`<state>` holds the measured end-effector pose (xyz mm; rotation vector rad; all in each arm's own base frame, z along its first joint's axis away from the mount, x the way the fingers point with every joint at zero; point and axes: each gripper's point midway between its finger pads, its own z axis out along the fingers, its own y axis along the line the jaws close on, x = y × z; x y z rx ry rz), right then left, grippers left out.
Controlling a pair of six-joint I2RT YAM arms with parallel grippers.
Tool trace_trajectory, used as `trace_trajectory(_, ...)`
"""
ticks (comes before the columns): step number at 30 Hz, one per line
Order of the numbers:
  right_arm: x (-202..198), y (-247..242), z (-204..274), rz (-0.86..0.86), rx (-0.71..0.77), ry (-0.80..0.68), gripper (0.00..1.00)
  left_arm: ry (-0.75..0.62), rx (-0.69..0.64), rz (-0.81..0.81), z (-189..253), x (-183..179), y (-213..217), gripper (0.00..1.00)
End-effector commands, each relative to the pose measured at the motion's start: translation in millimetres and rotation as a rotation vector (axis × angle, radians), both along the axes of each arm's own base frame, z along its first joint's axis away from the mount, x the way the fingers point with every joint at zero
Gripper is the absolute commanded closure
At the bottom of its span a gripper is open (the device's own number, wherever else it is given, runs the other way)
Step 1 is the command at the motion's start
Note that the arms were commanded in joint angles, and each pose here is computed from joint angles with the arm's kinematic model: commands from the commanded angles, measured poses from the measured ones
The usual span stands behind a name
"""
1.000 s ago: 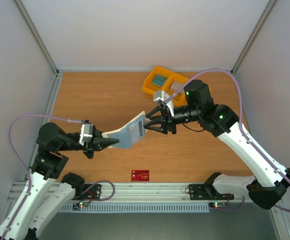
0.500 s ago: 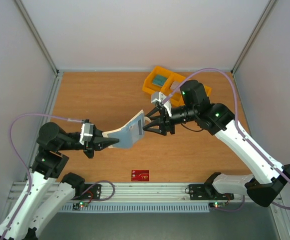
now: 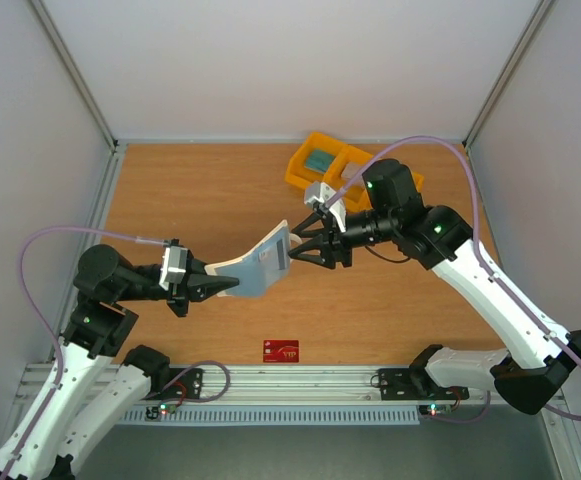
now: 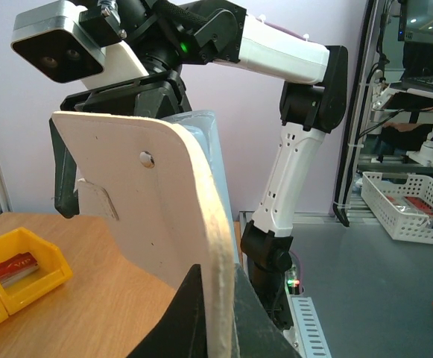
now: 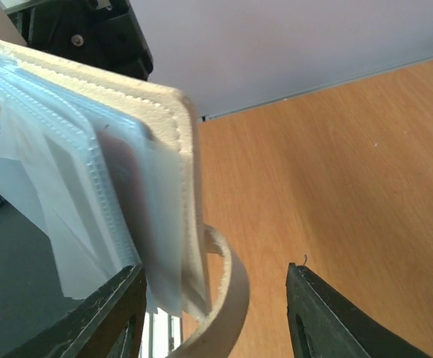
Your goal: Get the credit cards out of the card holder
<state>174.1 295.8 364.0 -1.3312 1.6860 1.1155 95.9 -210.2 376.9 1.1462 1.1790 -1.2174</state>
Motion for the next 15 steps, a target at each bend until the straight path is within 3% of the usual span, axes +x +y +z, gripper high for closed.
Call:
trace_trajectory(1,0,-5,14,-0.006,0.016,-0.028,0.47,-0.086,-0.036,-0.012,21,-8,2,1.0)
trace_trajectory(15,-22,7,18,0.127,0.077,0.083,0.37,-0.017,-0.047,0.08,17,13,1,1.0)
